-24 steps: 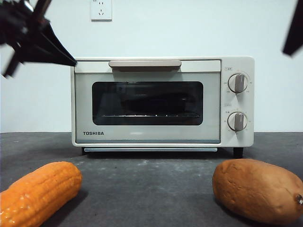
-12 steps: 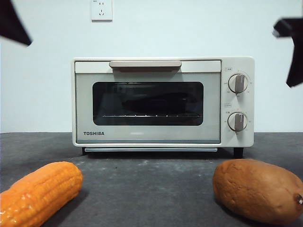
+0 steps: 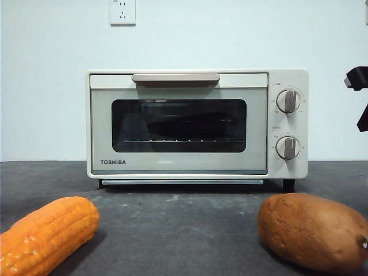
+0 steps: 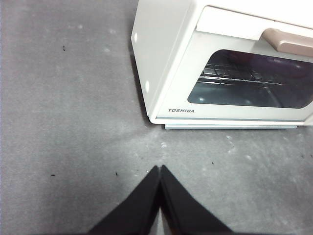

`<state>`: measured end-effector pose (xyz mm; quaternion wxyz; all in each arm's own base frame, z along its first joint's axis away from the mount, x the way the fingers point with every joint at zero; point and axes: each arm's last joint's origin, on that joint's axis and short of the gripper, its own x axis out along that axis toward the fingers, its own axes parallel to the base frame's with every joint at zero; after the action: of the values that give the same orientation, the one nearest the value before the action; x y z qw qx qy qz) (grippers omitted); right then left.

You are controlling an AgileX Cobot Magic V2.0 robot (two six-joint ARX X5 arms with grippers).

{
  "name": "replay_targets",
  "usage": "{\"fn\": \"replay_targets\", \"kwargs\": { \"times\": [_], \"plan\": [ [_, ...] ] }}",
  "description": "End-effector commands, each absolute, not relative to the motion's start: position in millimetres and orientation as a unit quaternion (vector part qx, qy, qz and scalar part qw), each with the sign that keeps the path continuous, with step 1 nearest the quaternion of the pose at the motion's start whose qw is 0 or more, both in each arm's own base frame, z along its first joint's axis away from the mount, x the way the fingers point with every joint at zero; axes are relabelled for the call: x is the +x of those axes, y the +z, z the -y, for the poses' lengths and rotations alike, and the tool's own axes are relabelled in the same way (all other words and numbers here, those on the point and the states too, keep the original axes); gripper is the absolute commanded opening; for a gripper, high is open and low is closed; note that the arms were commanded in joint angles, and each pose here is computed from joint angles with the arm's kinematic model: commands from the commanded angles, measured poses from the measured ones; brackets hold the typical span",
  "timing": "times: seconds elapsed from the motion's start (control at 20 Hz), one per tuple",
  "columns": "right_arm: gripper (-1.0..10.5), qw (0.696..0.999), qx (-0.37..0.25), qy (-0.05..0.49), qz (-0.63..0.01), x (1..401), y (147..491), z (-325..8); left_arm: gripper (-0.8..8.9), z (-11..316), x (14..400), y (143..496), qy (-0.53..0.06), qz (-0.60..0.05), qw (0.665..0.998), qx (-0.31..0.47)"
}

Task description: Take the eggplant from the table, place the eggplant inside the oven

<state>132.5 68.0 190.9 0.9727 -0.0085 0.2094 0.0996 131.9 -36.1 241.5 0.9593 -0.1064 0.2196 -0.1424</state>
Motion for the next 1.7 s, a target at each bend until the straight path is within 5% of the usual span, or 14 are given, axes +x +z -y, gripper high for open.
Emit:
{"fn": "replay_targets", "kwargs": {
  "times": [0.05, 0.25, 0.5, 0.8, 1.15, 1.7],
  "plan": [
    [0.0, 0.974, 0.000, 0.101, -0.201, 133.3, 194.0, -69.5, 0.06, 36.7, 132.8, 246.5, -0.143, -0.210, 0.961, -0.110],
    [0.0, 0.974, 0.000, 0.101, -0.201, 133.3, 194.0, -69.5, 0.06, 36.2, 128.6, 248.8, -0.144, -0.201, 0.963, -0.110],
    [0.0, 0.974, 0.000, 0.100, -0.201, 133.3, 194.0, -69.5, 0.06, 24.8, 94.5, 266.5, -0.153, -0.072, 0.985, -0.016],
    [0.0, 0.974, 0.000, 0.101, -0.201, 133.3, 194.0, -69.5, 0.06, 10.8, 89.8, 217.3, -0.074, 0.037, 0.996, 0.012],
    [0.0, 0.974, 0.000, 0.100, -0.201, 133.3, 194.1, -69.6, 0.06, 8.1, 97.3, 160.9, -0.057, -0.016, 0.998, 0.013],
    [0.0, 0.974, 0.000, 0.100, -0.201, 133.3, 194.0, -69.5, 0.06, 8.0, 97.0, 156.0, -0.057, -0.043, 0.997, 0.013]
  ]
}}
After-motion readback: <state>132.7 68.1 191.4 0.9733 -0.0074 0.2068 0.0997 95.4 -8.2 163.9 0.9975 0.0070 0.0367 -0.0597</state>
